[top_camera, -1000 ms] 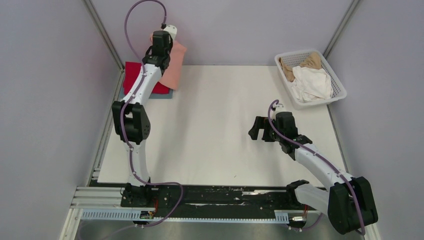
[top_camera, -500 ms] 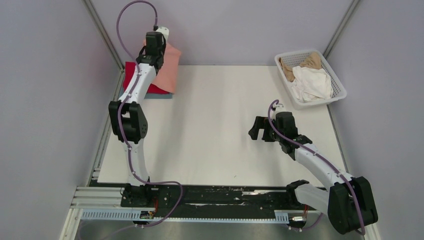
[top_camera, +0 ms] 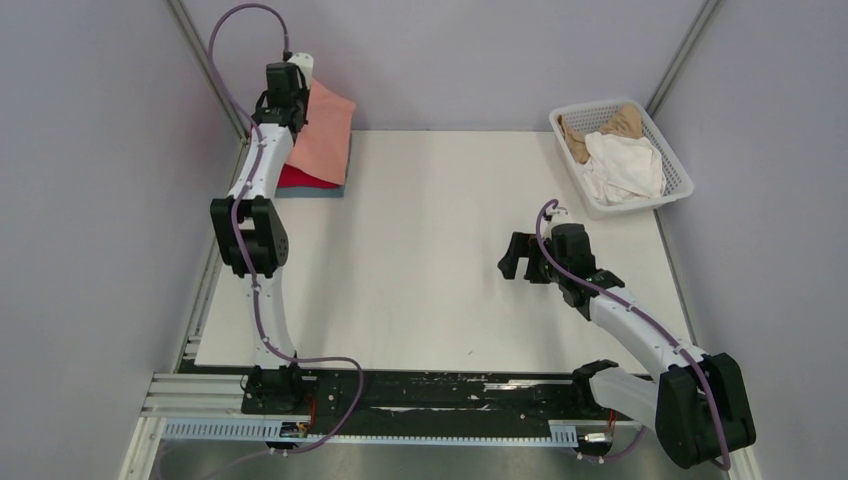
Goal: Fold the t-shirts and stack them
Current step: Put the neatly folded tshirt into the corner of the board with the left arm
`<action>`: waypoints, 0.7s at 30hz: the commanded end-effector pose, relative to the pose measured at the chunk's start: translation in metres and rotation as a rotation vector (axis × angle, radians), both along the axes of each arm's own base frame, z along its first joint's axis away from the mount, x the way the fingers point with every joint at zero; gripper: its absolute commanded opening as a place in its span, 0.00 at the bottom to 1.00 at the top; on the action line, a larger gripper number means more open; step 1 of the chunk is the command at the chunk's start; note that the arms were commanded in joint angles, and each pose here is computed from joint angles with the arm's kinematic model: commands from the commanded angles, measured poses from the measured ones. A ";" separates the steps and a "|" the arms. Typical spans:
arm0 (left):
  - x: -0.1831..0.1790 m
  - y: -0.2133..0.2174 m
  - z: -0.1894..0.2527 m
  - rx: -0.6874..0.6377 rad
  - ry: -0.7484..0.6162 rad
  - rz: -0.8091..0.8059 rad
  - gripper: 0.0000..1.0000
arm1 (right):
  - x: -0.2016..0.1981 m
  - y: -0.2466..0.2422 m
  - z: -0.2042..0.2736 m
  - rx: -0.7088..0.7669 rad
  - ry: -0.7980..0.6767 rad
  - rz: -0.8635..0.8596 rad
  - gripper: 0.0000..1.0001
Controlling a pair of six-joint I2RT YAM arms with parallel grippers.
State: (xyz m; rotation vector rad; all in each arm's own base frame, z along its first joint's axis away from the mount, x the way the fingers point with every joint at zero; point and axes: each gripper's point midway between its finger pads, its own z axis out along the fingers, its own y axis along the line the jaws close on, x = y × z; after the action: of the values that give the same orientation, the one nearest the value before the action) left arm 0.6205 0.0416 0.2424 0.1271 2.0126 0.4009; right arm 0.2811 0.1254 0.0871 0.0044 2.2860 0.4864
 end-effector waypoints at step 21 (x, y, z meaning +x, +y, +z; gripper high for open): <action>0.026 0.100 -0.066 -0.158 -0.012 0.085 0.37 | 0.017 -0.004 0.006 -0.011 0.005 -0.063 1.00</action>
State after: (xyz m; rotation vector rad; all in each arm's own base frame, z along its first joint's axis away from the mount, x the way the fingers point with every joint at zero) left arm 0.6345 0.1246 0.1522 0.0002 2.1326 0.3078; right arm 0.2838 0.1201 0.0771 0.0412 2.3257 0.4402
